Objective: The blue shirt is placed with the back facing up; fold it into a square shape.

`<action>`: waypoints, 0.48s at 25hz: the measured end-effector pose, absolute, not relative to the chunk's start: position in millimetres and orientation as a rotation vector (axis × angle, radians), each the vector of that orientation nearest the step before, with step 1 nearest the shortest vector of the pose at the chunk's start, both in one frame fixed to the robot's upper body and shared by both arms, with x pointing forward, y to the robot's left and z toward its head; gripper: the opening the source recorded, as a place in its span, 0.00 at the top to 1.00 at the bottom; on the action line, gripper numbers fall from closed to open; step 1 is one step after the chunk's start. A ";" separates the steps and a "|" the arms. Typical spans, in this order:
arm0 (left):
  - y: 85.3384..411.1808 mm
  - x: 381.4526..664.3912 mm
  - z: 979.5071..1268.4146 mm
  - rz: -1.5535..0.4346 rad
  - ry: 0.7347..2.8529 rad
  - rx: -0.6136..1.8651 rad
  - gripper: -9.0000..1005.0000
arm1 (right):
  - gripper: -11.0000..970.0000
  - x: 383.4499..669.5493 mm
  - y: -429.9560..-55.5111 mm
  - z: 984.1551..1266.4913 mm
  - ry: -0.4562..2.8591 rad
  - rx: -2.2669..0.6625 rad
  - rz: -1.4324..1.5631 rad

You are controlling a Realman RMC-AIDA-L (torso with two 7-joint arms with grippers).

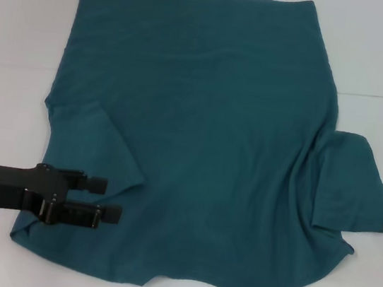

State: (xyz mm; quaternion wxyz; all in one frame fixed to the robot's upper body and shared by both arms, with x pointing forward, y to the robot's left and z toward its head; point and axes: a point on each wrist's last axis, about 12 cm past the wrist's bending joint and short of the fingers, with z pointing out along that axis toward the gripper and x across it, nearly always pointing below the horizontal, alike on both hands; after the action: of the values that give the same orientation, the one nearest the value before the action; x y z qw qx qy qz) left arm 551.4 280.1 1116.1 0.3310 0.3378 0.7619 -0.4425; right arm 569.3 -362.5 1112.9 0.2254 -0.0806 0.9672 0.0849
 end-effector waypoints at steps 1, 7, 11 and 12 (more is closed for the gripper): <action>280.1 551.4 1116.1 -1.157 1.991 0.883 0.16 | 0.34 569.7 -362.1 1112.2 2.667 -0.223 0.234; 279.5 551.4 1116.1 -1.158 1.989 0.884 0.16 | 0.33 572.8 -358.2 1108.5 2.668 -0.242 0.240; 279.1 551.3 1115.9 -1.159 1.988 0.884 0.16 | 0.33 573.9 -356.8 1108.0 2.666 -0.247 0.240; 279.0 551.3 1115.9 -1.160 1.988 0.884 0.16 | 0.33 574.3 -356.5 1107.8 2.665 -0.247 0.240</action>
State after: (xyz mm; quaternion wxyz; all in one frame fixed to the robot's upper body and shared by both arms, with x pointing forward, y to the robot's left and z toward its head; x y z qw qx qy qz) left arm 551.3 279.0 1115.9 0.3317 0.3383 0.7607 -0.4437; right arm 574.3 -356.5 1107.8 0.2252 -0.0897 0.9663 0.0870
